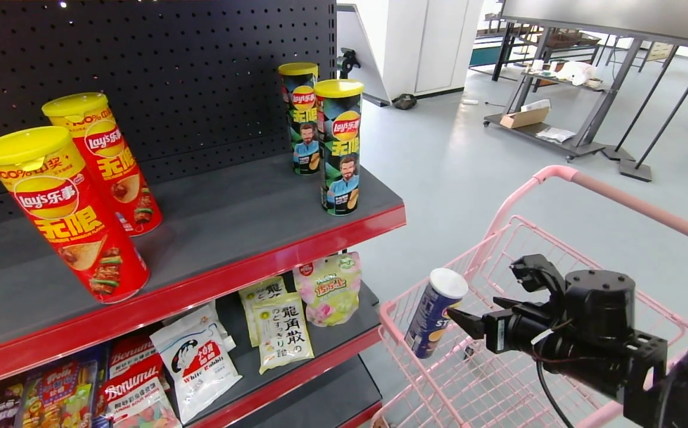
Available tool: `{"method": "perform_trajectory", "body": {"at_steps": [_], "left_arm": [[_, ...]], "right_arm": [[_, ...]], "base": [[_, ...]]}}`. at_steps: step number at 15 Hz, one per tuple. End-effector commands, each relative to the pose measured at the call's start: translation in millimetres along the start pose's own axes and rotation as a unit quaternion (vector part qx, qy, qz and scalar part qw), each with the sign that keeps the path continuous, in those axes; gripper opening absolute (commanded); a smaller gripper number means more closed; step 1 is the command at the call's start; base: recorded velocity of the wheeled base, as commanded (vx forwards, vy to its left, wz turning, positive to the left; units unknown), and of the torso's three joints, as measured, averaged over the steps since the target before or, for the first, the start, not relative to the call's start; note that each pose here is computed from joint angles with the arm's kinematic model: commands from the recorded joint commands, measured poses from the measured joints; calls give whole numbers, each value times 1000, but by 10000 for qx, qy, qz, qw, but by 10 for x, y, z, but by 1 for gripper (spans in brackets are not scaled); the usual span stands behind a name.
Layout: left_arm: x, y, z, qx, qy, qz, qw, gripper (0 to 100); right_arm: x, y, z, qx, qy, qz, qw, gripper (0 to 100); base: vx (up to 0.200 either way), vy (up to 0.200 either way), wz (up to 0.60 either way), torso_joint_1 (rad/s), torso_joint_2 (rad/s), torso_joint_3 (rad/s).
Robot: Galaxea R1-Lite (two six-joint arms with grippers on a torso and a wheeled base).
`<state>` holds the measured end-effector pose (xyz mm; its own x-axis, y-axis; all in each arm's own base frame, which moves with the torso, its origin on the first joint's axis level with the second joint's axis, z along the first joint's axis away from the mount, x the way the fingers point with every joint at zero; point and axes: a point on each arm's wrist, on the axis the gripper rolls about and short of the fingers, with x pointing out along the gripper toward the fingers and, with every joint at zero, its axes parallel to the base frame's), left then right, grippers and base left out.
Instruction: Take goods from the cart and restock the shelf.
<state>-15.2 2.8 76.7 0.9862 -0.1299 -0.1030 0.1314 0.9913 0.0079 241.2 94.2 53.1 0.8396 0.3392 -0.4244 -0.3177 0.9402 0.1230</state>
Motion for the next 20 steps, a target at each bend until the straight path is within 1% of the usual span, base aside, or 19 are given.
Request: {"method": "perform_trajectory", "body": {"at_steps": [1,3,6,7,13,18,20], "left_arm": [[0,0,0,2,-2,3,10000,100],[0,0,0,2,-2,3,10000,100],[0,0,0,2,-2,3,10000,100],[0,0,0,2,-2,3,10000,100],[0,0,0,2,-2,3,10000,100],[0,0,0,2,-2,3,10000,100],[0,0,0,2,-2,3,10000,100]], "right_arm": [[220,12,-486,-71,518,-124,9986,100],[257,73,-492,-82,386,-11,9992,100],[330,130,-490,-118,327,72,9994,100],[361,117,-500,-108,331,43,9994,100],[566,28,-405,-37,39,-119,9999,100],[708,38,-353,-31,-152,-99,9998,100],[743,26,-372,-33,-131,-116,9998,100]], "base": [[0,0,0,0,0,0],[0,0,0,0,0,0],[0,0,0,0,0,0],[0,0,0,0,0,0],[0,0,0,0,0,0],[0,0,0,0,0,0],[0,0,0,0,0,0]]}}
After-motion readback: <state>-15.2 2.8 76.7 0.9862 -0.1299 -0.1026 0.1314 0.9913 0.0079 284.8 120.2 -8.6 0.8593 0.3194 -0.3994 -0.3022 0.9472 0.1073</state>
